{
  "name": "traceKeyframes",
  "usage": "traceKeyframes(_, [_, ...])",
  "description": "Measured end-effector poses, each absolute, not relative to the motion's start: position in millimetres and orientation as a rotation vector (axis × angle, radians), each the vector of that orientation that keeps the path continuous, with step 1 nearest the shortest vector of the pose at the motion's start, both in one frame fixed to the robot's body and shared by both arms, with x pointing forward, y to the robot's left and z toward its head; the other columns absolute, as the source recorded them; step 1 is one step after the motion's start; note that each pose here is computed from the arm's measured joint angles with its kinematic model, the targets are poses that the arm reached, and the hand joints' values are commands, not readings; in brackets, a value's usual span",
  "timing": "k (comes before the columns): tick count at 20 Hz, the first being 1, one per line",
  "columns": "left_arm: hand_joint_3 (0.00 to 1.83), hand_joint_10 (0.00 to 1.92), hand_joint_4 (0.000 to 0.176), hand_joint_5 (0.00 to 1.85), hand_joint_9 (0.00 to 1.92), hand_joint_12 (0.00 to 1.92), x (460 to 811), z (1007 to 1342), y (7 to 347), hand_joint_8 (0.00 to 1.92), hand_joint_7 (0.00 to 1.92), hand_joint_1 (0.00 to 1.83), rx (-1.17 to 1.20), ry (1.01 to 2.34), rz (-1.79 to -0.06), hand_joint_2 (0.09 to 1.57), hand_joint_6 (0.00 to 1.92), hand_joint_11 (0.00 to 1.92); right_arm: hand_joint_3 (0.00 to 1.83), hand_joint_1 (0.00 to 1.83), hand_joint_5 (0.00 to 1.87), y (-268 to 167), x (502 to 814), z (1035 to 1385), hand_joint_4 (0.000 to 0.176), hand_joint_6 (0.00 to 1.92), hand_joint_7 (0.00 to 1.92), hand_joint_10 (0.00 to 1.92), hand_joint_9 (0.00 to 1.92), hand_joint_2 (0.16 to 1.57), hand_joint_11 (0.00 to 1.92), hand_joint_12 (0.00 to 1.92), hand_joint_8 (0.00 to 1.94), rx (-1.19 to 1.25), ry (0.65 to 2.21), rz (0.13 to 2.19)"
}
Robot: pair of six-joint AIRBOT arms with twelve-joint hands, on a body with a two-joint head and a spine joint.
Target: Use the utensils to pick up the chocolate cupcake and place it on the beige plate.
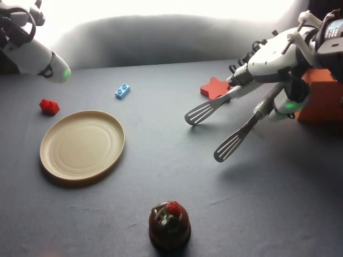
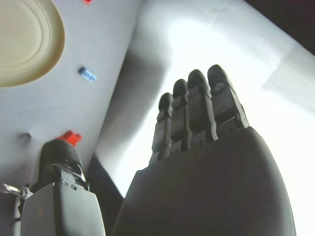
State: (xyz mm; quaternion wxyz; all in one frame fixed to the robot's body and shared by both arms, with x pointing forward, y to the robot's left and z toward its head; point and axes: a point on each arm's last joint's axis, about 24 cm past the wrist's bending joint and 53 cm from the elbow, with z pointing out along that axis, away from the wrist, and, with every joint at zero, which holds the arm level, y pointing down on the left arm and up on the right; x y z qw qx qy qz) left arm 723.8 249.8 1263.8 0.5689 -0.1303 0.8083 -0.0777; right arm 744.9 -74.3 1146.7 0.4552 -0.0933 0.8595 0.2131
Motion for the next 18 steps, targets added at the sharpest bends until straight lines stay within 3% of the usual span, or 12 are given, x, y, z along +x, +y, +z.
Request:
traceKeyframes(7, [0.0, 0.0, 0.0, 0.14, 0.16, 0.21, 723.8, 1263.7, 249.8, 0.0, 0.17, 0.3, -0.306, 1.899, -0.182, 1.02, 0.0, 0.0, 0.0, 1.04, 0.36, -72.1, 743.5, 1147.6, 0.0, 0.01, 0.39, 0.03, 0.42, 1.17, 0.0, 1.07, 0.01, -0.238, 2.115, 0.529])
traceKeyframes(8, [0.0, 0.0, 0.0, 0.15, 0.17, 0.23, 723.8, 1263.7, 249.9, 0.0, 0.18, 0.31, -0.307, 1.899, -0.182, 1.02, 0.0, 0.0, 0.0, 1.07, 0.42, -69.7, 741.8, 1147.8, 0.0, 0.02, 0.48, 0.06, 0.5, 1.18, 0.02, 1.2, 0.03, -0.246, 2.114, 0.532])
traceKeyframes(9, [0.0, 0.0, 0.0, 0.15, 0.17, 0.23, 723.8, 1263.7, 250.0, 0.0, 0.18, 0.31, -0.307, 1.899, -0.181, 1.02, 0.0, 0.0, 0.0, 1.07, 0.42, -69.7, 741.7, 1147.9, 0.0, 0.02, 0.48, 0.06, 0.5, 1.18, 0.02, 1.2, 0.03, -0.247, 2.113, 0.532])
traceKeyframes(10, [0.0, 0.0, 0.0, 0.13, 0.15, 0.2, 723.8, 1263.7, 249.9, 0.0, 0.16, 0.27, -0.307, 1.899, -0.182, 1.03, 0.0, 0.0, 0.0, 1.14, 0.53, -69.6, 741.6, 1147.8, 0.0, 0.03, 0.59, 0.1, 0.6, 1.16, 0.07, 1.35, 0.03, -0.246, 2.114, 0.532])
traceKeyframes(11, [0.0, 0.0, 0.0, 0.13, 0.16, 0.2, 723.8, 1264.1, 249.9, 0.0, 0.17, 0.27, -0.307, 1.898, -0.183, 1.03, 0.0, 0.0, 0.01, 1.07, 0.53, -68.8, 741.5, 1148.6, 0.0, 0.02, 0.61, 0.12, 0.61, 1.19, 0.07, 1.41, 0.03, -0.247, 2.111, 0.536])
traceKeyframes(15, [0.0, 0.0, 0.0, 0.14, 0.18, 0.27, 723.7, 1264.0, 249.9, 0.0, 0.18, 0.26, -0.31, 1.899, -0.184, 1.04, 0.0, 0.0, 0.0, 1.09, 0.62, -67.3, 741.1, 1149.5, 0.0, 0.01, 0.71, 0.66, 0.48, 1.19, 0.17, 1.49, 0.01, -0.249, 2.107, 0.541])
traceKeyframes(18, [0.0, 0.0, 0.0, 0.16, 0.18, 0.3, 723.8, 1264.5, 249.9, 0.0, 0.19, 0.28, -0.309, 1.898, -0.185, 1.03, 0.01, 0.0, 0.0, 1.12, 0.69, -67.1, 741.1, 1150.0, 0.0, 0.02, 0.75, 0.92, 0.45, 1.18, 0.24, 1.51, 0.03, -0.248, 2.107, 0.543])
